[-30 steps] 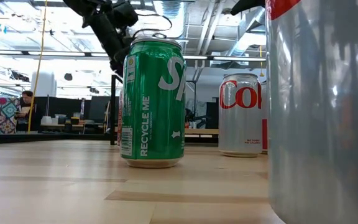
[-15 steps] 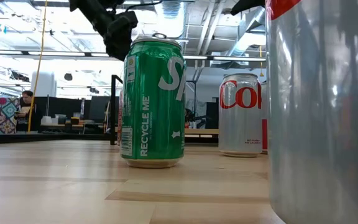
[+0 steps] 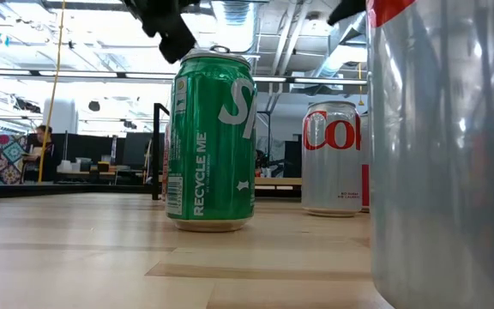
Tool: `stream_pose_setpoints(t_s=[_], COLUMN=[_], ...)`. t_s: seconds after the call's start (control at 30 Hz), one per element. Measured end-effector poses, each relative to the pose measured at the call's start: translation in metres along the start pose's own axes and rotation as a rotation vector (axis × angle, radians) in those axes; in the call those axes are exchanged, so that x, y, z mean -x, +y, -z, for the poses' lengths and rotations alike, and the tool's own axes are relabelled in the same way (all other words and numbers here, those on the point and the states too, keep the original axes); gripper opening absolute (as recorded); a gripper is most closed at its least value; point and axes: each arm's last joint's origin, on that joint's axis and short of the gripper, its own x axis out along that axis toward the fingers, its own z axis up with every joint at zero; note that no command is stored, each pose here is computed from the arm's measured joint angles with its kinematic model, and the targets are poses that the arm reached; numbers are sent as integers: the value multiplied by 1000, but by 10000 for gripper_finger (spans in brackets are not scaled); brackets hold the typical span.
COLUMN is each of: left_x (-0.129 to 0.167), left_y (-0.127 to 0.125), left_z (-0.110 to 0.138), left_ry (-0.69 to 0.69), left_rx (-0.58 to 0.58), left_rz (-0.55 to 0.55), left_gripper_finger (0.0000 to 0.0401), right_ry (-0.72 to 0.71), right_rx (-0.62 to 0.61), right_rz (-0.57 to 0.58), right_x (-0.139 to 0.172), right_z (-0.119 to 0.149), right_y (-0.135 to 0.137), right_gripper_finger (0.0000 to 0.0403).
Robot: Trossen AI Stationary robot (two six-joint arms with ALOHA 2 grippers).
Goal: Place canned beverage on shelf
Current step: Put the white orange soda can on the shelf aligned with the other white orange soda cans
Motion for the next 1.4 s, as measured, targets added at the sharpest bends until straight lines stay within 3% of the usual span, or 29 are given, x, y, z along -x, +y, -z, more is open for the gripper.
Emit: stream_pose_setpoints(t_s=[0.23,0.5,0.97,1.17,1.4], left_x=[-11,-23,-23,-23,-23], left_y=[-35,-52,-73,-79,-81], left_z=[-2,-2,-5,-4,0], left_ry=[21,42,18,24,63], left_rx=[78,126,101,98,71], left_rz=[103,100,144,161,184], left_gripper_finger=[268,268,268,268,268], right_ry=[122,236,484,567,614], right_rx=[23,102,458,519,498], right_rz=[30,85,164,171,186], right_x=[5,-1,-58,-79,-91], right_z=[17,30,47,53,53], right_y=[4,5,11,11,5], right_gripper_finger=[265,265,270,283,302])
